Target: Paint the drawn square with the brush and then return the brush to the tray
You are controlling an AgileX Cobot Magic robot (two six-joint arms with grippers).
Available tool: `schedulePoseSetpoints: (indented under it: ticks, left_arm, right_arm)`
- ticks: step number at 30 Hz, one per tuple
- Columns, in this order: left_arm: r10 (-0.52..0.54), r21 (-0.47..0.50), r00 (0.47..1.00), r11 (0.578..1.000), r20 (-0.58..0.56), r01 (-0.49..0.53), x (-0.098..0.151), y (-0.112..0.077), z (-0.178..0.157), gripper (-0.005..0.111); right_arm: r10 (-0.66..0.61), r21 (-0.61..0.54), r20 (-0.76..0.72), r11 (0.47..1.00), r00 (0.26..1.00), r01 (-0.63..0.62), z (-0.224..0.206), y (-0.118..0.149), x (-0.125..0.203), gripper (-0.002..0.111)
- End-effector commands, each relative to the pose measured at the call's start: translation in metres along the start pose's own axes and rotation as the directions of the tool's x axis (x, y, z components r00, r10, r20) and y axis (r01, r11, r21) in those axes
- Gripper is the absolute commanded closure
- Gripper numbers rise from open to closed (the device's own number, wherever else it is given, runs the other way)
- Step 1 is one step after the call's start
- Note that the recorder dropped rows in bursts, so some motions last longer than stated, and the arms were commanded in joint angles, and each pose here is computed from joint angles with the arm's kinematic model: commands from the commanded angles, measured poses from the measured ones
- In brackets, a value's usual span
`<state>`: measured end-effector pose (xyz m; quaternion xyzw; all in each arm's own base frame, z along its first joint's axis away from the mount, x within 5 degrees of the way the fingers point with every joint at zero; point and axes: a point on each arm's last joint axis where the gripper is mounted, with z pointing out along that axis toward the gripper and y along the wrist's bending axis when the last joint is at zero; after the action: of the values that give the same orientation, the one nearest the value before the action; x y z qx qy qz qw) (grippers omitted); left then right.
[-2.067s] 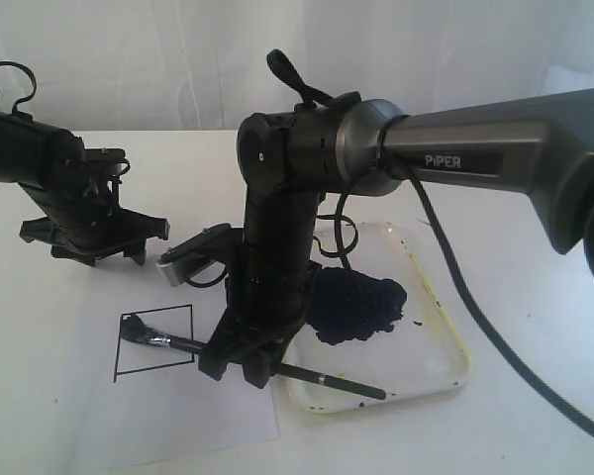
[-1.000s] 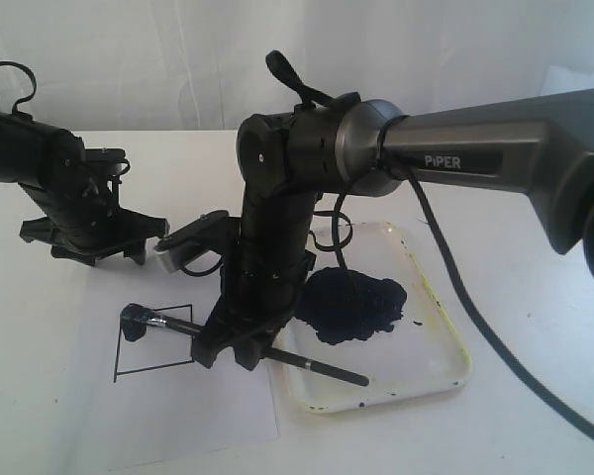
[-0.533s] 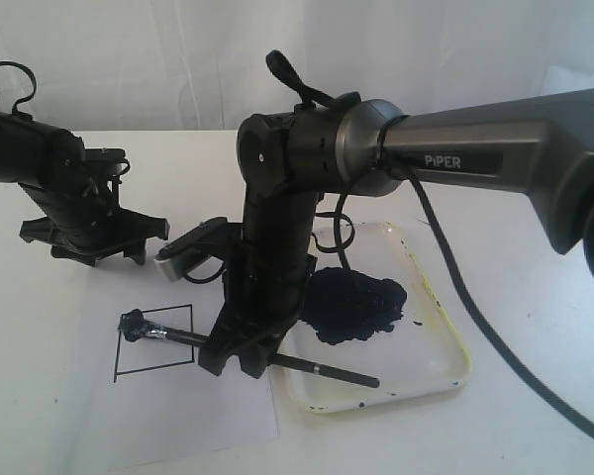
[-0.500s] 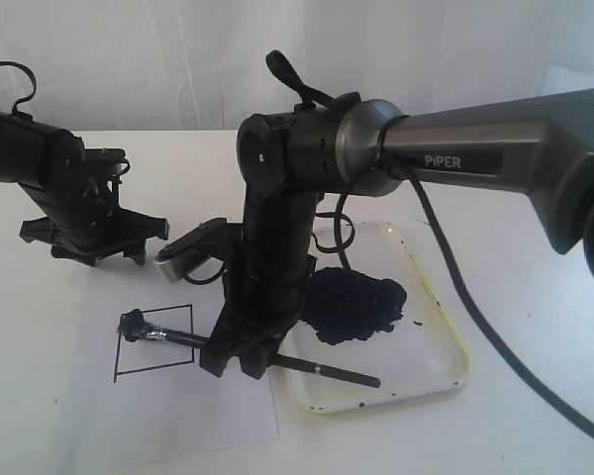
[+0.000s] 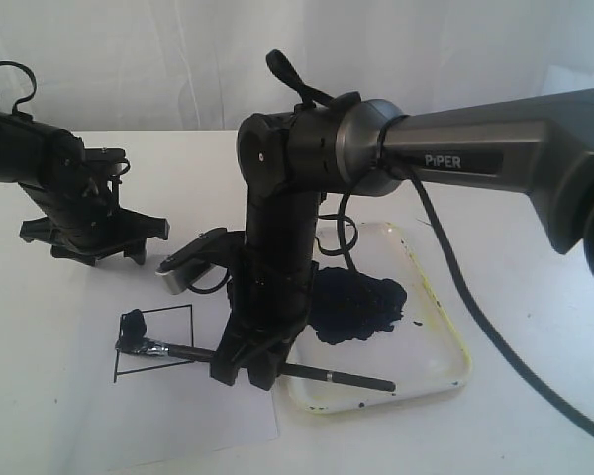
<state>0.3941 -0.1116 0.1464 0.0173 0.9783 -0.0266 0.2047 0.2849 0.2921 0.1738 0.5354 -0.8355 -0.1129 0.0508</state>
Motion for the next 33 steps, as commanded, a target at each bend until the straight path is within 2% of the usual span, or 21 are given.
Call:
schedulePoseSetpoints:
  ticks: [1,13,17,33]
  left_arm:
    - [0.003,-0.025,0.997,1.0,-0.071,-0.005,0.009,0.002,0.006,0.038]
    - [0.003,-0.025,0.997,1.0,-0.071,-0.005,0.009,0.002,0.006,0.038]
    - [0.003,-0.025,0.997,1.0,-0.071,-0.005,0.009,0.002,0.006,0.038]
    - [0.003,-0.025,0.997,1.0,-0.071,-0.005,0.009,0.002,0.006,0.038]
  right_arm:
    - [-0.054,0.002,-0.004,0.999,0.999,0.054,-0.003,0.001,0.001,0.108]
    - [-0.093,0.025,-0.019,0.995,0.996,0.093,-0.003,-0.001,0.002,0.108]
    - [-0.057,0.025,-0.018,0.998,0.998,0.058,-0.003,-0.001,0.002,0.108]
    - [-0.181,0.052,-0.014,0.982,0.983,0.182,-0.012,0.001,0.004,0.108]
